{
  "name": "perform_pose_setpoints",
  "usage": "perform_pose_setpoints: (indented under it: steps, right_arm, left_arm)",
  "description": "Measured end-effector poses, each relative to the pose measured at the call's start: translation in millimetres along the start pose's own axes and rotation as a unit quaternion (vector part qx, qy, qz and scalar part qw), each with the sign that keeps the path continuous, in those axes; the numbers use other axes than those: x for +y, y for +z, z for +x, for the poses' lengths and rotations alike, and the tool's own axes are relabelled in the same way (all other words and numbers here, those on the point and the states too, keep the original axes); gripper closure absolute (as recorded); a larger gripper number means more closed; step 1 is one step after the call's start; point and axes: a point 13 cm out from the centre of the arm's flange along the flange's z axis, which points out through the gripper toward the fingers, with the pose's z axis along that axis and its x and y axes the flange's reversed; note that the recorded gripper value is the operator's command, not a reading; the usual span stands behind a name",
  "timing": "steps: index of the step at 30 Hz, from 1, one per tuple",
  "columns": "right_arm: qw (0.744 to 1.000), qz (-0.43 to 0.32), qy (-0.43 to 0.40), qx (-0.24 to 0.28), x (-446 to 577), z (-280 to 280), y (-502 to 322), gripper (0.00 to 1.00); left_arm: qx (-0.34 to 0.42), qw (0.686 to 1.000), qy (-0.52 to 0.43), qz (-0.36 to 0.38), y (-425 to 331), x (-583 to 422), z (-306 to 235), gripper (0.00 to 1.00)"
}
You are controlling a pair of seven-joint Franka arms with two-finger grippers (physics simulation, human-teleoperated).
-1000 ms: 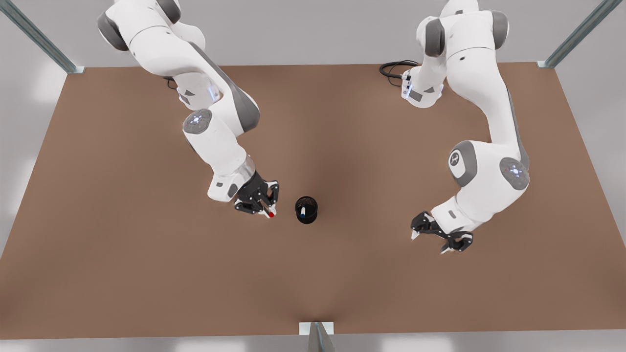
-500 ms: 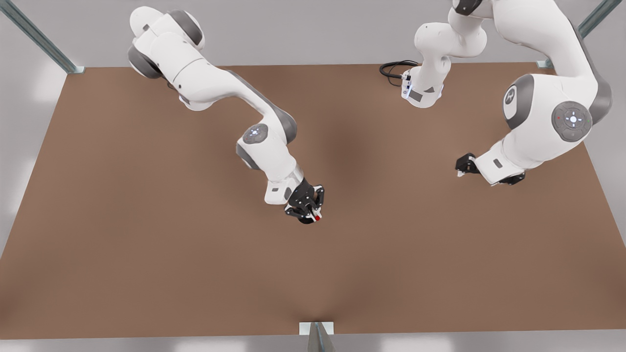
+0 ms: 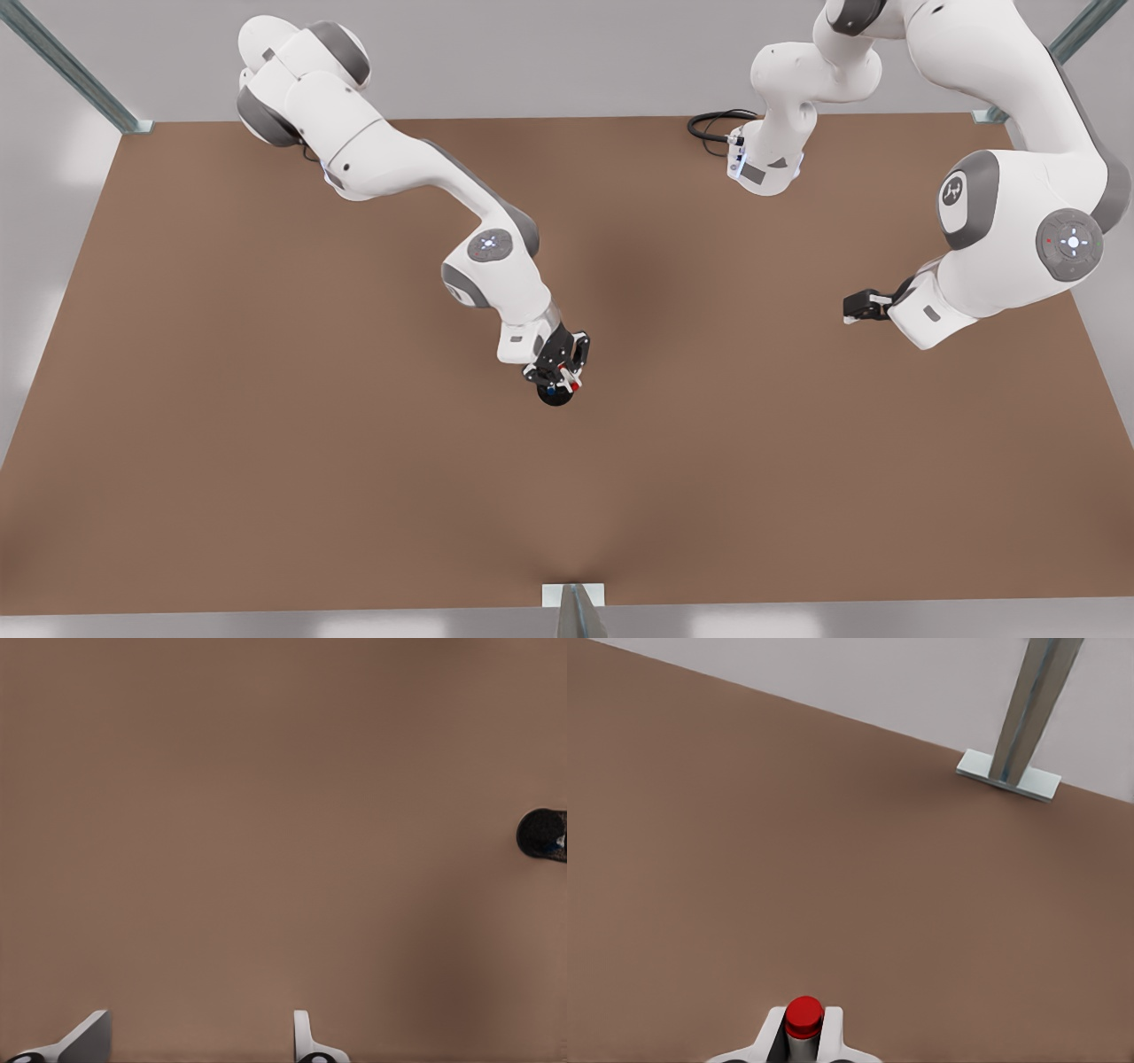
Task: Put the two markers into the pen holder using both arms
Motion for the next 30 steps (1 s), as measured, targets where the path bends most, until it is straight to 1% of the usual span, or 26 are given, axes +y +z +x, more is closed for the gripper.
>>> perform_pose_setpoints:
  steps: [10,12,13,14,15,20,22,23,25,26,27,28,30]
  right_arm:
    - [0.999,0.024,-0.031,-0.006,-6.1,4.9,8.5,0.79]
    - [0.999,0.028,-0.038,0.002,-6.9,16.3,15.2,0.78]
    - [0.999,0.030,-0.041,0.007,-8.5,22.3,19.7,0.77]
    - [0.998,0.033,-0.044,0.010,-10.6,26.7,23.4,0.23]
    - [0.998,0.036,-0.046,0.013,-13.6,30.1,26.3,0.00]
    - [0.998,0.046,-0.043,0.008,-21.8,25.0,19.8,0.00]
    - [0.998,0.056,-0.034,-0.004,-32.7,6.9,-0.3,0.00]
    - [0.998,0.063,-0.019,-0.017,-45.7,-15.9,-27.8,0.00]
    - [0.993,0.095,0.041,-0.049,-115.6,-69.8,-118.6,0.00]
    - [0.988,0.120,0.082,-0.059,-168.0,-84.7,-170.5,0.00]
    - [0.977,0.154,0.135,-0.061,-230.2,-85.0,-224.2,0.00]
    - [0.960,0.192,0.196,-0.049,-303.6,-63.2,-272.2,0.00]
    - [0.914,0.239,0.327,-0.028,-446.8,-14.7,-374.1,0.00]
  left_arm:
    - [0.005,1.000,-0.018,0.001,0.9,-1.5,2.2,0.00]
    - [0.005,1.000,-0.020,0.001,1.0,-1.7,2.5,0.00]
    - [0.005,1.000,-0.022,0.001,1.0,-1.6,2.5,0.00]
    - [0.006,1.000,-0.023,0.001,1.0,-1.2,2.6,0.00]
    - [0.006,1.000,-0.024,0.001,1.0,-1.3,2.6,0.00]
    - [0.006,1.000,-0.028,0.001,1.1,-1.9,2.9,0.00]
    - [0.006,1.000,-0.029,0.001,1.0,-2.4,2.8,0.00]
    - [0.005,1.000,-0.029,0.001,0.4,-2.8,2.4,0.00]
    - [0.000,1.000,-0.029,-0.001,-3.3,-3.7,1.6,0.00]
    - [-0.006,1.000,-0.028,-0.001,-9.2,-5.3,2.8,0.00]
    - [-0.017,1.000,-0.024,-0.002,-22.2,-8.9,9.2,0.00]
    - [-0.027,0.999,-0.017,-0.002,-34.4,-15.7,18.4,0.00]
    - [-0.038,0.999,-0.004,-0.004,-42.4,-24.2,21.7,0.00]
